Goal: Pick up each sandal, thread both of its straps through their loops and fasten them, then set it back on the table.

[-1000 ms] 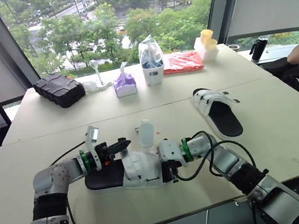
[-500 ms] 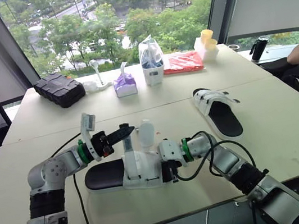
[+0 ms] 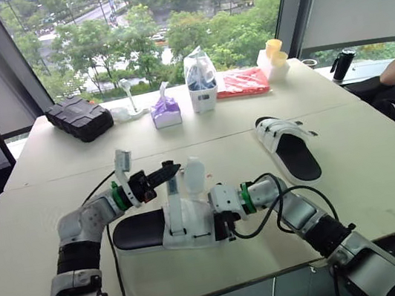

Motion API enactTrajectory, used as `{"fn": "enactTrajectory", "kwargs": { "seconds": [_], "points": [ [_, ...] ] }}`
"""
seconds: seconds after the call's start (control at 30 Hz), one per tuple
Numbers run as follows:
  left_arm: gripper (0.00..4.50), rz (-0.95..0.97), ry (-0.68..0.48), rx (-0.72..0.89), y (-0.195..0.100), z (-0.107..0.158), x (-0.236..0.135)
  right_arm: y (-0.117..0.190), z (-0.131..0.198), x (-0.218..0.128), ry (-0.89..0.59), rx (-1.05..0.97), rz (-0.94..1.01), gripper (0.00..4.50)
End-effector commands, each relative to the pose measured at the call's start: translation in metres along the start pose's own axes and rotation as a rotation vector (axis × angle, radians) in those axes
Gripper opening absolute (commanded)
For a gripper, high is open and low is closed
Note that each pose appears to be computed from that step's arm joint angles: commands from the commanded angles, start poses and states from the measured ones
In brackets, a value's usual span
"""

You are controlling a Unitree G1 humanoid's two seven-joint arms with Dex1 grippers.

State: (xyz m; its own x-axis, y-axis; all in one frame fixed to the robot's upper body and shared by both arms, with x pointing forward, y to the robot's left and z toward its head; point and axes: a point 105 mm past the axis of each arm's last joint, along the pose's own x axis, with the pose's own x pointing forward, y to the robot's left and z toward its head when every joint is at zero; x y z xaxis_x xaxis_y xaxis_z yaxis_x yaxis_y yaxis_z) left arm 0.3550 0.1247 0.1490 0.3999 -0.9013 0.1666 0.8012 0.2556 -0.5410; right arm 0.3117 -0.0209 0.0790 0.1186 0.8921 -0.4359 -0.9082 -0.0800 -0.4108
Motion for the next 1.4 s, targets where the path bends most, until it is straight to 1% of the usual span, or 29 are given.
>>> {"fn": "enactTrajectory", "kwargs": {
  "seconds": [0.03,0.2,0.53,0.67,0.9,1.2,1.4],
  "points": [
    [0.05,-0.02,-0.028,0.074,-0.007,0.016,0.008,0.022,-0.045,-0.004,0.172,0.106,0.052,0.0],
    [0.05,-0.002,-0.016,0.076,-0.006,0.012,0.013,0.023,-0.045,-0.004,0.172,0.107,0.052,0.0],
    [0.05,0.038,-0.003,0.069,-0.001,0.008,0.008,0.023,-0.046,-0.004,0.173,0.11,0.048,0.0],
    [0.05,0.062,-0.06,0.038,-0.002,0.019,0.006,0.024,-0.046,-0.003,0.172,0.113,0.049,0.0],
    [0.05,0.065,-0.082,0.036,-0.013,0.028,0.01,0.023,-0.045,-0.003,0.169,0.11,0.049,0.0],
    [0.05,0.091,-0.025,0.04,-0.024,0.018,0.018,0.023,-0.045,-0.002,0.169,0.112,0.048,0.0],
    [0.05,0.12,-0.037,0.03,-0.025,0.021,0.021,0.024,-0.046,-0.003,0.172,0.116,0.045,0.0]
  ]
}}
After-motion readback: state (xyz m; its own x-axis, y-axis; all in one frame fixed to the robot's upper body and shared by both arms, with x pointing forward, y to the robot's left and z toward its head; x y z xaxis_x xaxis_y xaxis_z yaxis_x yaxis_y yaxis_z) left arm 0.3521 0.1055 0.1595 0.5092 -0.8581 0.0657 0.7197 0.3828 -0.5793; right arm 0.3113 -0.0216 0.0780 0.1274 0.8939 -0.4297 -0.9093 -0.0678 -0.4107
